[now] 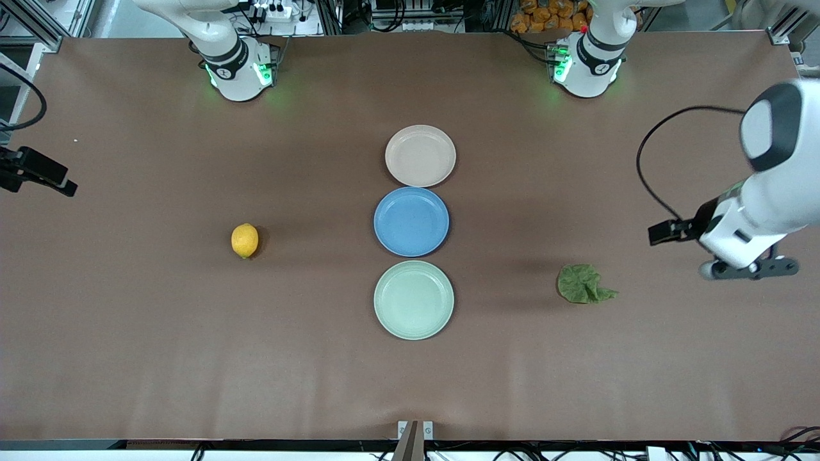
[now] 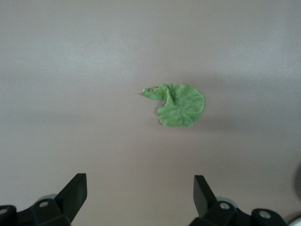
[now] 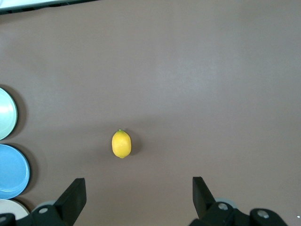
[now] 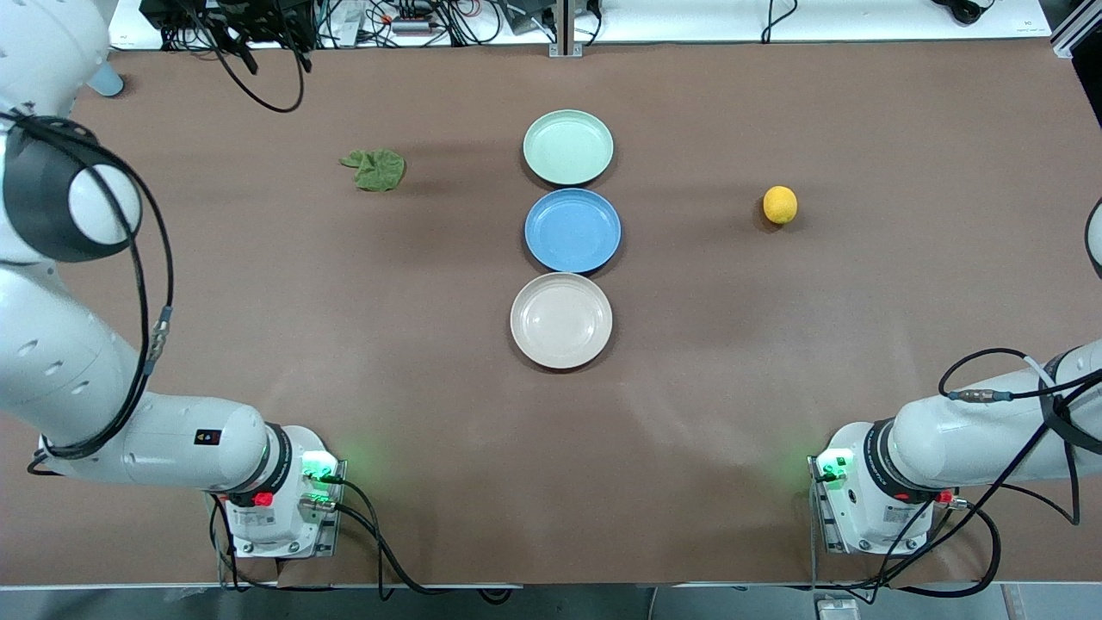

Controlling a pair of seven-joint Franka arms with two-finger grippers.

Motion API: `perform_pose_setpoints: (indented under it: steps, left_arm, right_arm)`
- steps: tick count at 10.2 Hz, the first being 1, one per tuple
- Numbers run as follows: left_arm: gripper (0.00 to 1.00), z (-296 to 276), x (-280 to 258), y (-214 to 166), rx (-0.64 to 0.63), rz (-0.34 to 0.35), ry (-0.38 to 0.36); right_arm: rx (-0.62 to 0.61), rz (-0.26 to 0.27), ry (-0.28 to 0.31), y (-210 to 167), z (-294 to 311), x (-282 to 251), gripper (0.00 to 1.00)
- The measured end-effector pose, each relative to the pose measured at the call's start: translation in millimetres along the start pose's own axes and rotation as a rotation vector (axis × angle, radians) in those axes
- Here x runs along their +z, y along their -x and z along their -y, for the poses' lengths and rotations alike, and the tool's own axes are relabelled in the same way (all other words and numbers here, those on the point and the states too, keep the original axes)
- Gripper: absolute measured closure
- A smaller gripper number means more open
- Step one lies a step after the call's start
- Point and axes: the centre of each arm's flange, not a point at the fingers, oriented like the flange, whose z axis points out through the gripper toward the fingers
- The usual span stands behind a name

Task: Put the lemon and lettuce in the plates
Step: 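Grasp the lettuce with the left gripper while the right gripper grasps the lemon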

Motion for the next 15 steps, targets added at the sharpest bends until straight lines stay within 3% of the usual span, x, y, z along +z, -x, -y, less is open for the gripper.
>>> perform_pose_setpoints:
  steps: [3,8,10,13,15]
  left_arm:
    - [0.00,-2.5,78.3,-29.0,0.012,0.028,-0.027]
    - [0.00,-26.7,216.8,-55.4,0.043,0.065,-0.021]
    - [0.00,-45.0,234.4,-54.2,0.028,0.078,-0.022]
    - [0.00,-57.6,259.0,-53.7,0.026,0.081,-0.022]
    - [0.06,-56.7,283.2,-55.5,0.022,0.077,-0.018]
  right_arm:
    - [0.004,0.034,0.002,-6.1,-1.0,45.6,0.00]
    - [-0.035,0.216,-0.024,-18.1,43.0,182.1,0.00]
    - [-0.035,0.260,-0.024,-25.2,57.0,241.1,0.00]
    - [-0.028,0.235,-0.004,-18.3,58.7,346.1,0.00]
    - [-0.007,0.267,-0.031,-8.2,68.7,383.5,0.00]
